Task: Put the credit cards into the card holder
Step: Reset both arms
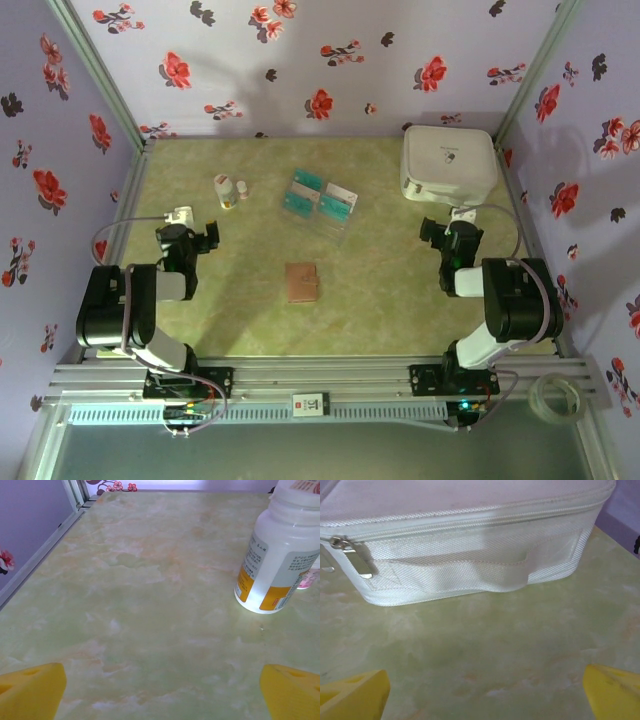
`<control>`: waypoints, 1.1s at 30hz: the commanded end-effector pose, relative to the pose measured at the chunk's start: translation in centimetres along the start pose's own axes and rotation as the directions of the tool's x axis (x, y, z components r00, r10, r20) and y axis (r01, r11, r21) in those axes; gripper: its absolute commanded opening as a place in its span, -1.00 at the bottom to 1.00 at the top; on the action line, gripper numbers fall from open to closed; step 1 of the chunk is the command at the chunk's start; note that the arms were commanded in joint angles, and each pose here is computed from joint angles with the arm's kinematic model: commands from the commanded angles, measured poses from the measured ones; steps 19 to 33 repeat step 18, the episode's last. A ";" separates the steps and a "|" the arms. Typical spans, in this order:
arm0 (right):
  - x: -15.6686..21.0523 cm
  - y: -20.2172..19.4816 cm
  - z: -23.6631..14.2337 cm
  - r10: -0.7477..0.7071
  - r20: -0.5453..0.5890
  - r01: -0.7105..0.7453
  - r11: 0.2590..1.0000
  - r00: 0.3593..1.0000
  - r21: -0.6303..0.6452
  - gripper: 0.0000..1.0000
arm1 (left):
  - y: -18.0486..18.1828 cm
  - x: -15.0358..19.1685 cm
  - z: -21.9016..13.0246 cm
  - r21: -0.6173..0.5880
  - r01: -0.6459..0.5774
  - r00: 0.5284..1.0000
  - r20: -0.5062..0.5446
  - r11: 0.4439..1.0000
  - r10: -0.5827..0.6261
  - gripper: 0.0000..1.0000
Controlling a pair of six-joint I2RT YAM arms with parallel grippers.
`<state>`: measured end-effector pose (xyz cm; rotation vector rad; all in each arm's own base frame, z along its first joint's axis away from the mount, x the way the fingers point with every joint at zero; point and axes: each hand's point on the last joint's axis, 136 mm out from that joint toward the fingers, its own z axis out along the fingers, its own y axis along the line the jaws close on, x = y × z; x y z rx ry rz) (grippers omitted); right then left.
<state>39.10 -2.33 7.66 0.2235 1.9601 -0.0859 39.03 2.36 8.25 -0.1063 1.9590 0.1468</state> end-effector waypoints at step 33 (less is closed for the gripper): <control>-1.1 -0.1 -0.1 0.005 0.029 -0.005 1.000 1.000 -0.006 0.99 | -0.4 -1.4 0.1 0.012 -0.024 0.999 0.047 1.000 0.023 0.99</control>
